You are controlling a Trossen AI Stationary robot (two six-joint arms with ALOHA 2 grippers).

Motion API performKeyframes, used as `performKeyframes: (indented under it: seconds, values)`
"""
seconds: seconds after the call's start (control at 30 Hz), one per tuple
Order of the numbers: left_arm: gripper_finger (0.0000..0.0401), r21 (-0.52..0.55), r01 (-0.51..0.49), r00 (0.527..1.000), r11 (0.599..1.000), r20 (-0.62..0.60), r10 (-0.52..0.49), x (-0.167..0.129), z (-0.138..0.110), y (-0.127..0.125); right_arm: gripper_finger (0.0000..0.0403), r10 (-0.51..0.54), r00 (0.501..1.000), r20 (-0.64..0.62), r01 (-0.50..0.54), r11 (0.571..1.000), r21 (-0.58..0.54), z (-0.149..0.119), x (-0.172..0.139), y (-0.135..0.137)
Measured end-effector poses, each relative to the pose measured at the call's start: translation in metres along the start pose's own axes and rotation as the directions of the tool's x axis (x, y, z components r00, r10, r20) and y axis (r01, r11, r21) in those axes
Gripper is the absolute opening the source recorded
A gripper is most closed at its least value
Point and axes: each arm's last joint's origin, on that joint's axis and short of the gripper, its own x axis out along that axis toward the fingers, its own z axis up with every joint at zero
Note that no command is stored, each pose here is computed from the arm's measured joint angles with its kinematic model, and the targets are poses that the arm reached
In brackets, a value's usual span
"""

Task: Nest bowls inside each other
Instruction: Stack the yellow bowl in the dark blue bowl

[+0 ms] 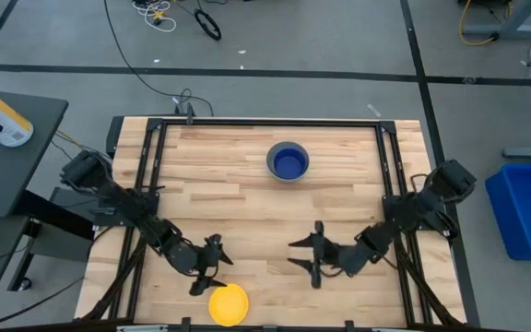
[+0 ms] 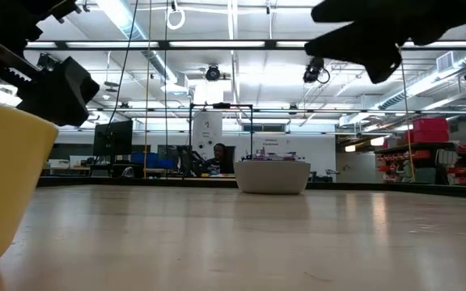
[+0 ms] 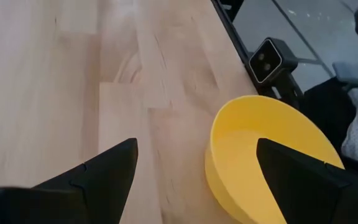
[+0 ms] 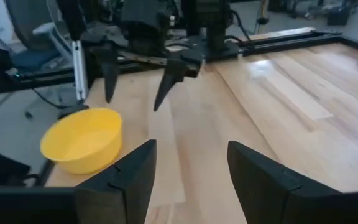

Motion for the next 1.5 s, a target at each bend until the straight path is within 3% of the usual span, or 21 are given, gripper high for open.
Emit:
performKeyframes:
  seconds: [0.27,0.4,0.73,0.9,1.27,1.37,1.5]
  values:
    - [0.0336,-0.119,0.03,0.999,0.992,-0.015,-0.032,0.005,-0.008,-0.005,0.0187,-0.018,1.0,0.02,0.019,0.999,-0.046,-0.043,0.002,0.024]
    - [0.0336,-0.179,0.054,0.998,0.982,-0.018,-0.058,0.014,-0.014,-0.006,0.0182,-0.018,1.0,0.017,0.018,1.0,-0.003,-0.052,0.003,0.027]
    - [0.0336,-0.217,0.042,0.998,0.975,-0.029,-0.049,0.02,-0.019,-0.005,0.0183,-0.012,1.0,-0.001,0.012,1.0,0.01,-0.056,0.002,0.028]
    - [0.0331,-0.24,0.028,0.999,0.97,-0.032,-0.037,0.023,-0.022,-0.004,0.0191,0.06,0.998,-0.031,-0.06,0.998,0.01,-0.057,0.002,0.03]
    - [0.0263,-0.218,0.043,0.997,0.975,-0.058,-0.057,0.043,-0.022,-0.012,0.021,0.107,0.993,-0.058,-0.107,0.994,0.003,-0.058,0.002,0.031]
    - [0.0228,-0.207,0.034,0.997,0.978,-0.067,-0.048,0.044,-0.021,-0.012,0.0215,0.106,0.992,-0.062,-0.106,0.994,-0.001,-0.059,0.002,0.031]
    - [0.0154,-0.193,-0.017,0.996,0.981,-0.092,-0.001,0.044,-0.025,-0.01,0.0221,0.105,0.992,-0.068,-0.106,0.994,-0.005,-0.06,0.002,0.03]
